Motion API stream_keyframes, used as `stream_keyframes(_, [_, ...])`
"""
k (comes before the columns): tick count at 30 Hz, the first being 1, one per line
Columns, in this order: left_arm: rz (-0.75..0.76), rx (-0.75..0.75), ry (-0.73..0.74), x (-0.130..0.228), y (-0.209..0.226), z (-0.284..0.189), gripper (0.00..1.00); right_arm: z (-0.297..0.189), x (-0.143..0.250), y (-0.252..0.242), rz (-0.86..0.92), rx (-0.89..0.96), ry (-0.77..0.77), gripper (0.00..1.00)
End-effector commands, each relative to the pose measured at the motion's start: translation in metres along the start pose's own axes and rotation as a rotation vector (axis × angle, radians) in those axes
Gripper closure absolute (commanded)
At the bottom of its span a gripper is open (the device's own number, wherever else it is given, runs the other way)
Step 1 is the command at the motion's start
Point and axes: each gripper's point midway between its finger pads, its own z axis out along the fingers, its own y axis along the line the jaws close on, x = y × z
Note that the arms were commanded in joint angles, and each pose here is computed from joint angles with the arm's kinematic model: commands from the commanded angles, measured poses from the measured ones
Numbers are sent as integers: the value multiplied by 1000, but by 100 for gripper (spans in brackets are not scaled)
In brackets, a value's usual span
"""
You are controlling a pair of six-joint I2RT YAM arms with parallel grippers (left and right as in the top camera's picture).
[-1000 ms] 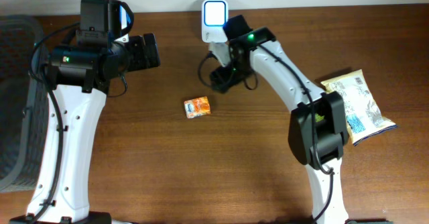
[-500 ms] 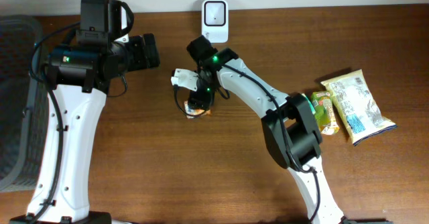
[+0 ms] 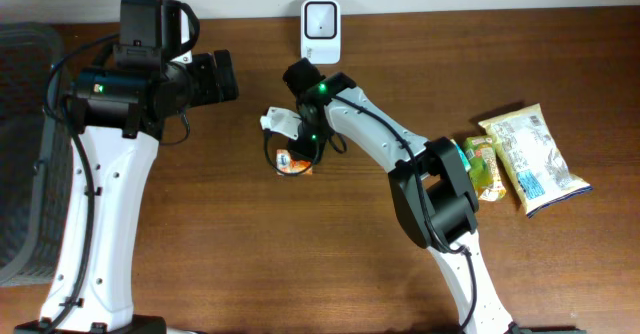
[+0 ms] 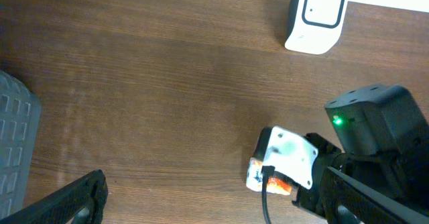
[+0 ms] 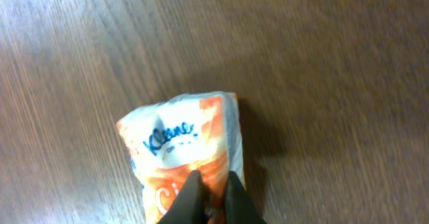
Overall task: Scan the item barcode
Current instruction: 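Lift the orange tissue pack with the right gripper and raise it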
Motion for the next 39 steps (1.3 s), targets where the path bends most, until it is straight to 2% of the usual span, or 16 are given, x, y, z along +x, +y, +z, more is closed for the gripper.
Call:
stream_keyframes(1, [11, -3, -20, -3, 1, -6, 1, -6, 6, -18, 287, 24, 2, 96])
stream_keyframes(7, [11, -3, -20, -3, 1, -6, 1, -45, 5, -31, 662, 37, -9, 96])
stream_keyframes(11, [11, -3, -20, -3, 1, -6, 1, -59, 37, -53, 1155, 97, 26, 96])
stream_keyframes(13, [11, -3, -20, -3, 1, -6, 1, -56, 40, -62, 1216, 103, 4, 96])
stream_keyframes(14, [11, -3, -20, -3, 1, -6, 1, -55, 40, -65, 1225, 106, -9, 90])
stream_keyframes(16, [11, -3, -20, -3, 1, -6, 1, -50, 40, -67, 1221, 107, -17, 43])
stream_keyframes(19, [11, -3, -20, -3, 1, -6, 1, -45, 43, -67, 1214, 107, -11, 27])
stream_keyframes(22, [11, -3, -20, -3, 1, -6, 1, -46, 46, -71, 1131, 108, -11, 30])
stream_keyframes(24, [11, -3, -20, -3, 1, -6, 1, -49, 47, -78, 1022, 114, -22, 43])
stream_keyframes(26, [11, -3, -20, -3, 1, -6, 1, -50, 49, -82, 879, 119, -20, 49])
stream_keyframes(29, [11, -3, -20, -3, 1, -6, 1, -50, 55, -83, 722, 114, 0, 51])
stream_keyframes(32, [11, -3, -20, -3, 1, -6, 1, -45, 64, -79, 712, 83, 19, 54])
stream_keyframes(37, [11, -3, -20, -3, 1, -6, 1, -28, 62, -53, 740, -106, -18, 55])
stream_keyframes(39, [11, -3, -20, -3, 1, -6, 1, -24, 63, -47, 746, -138, -22, 62])
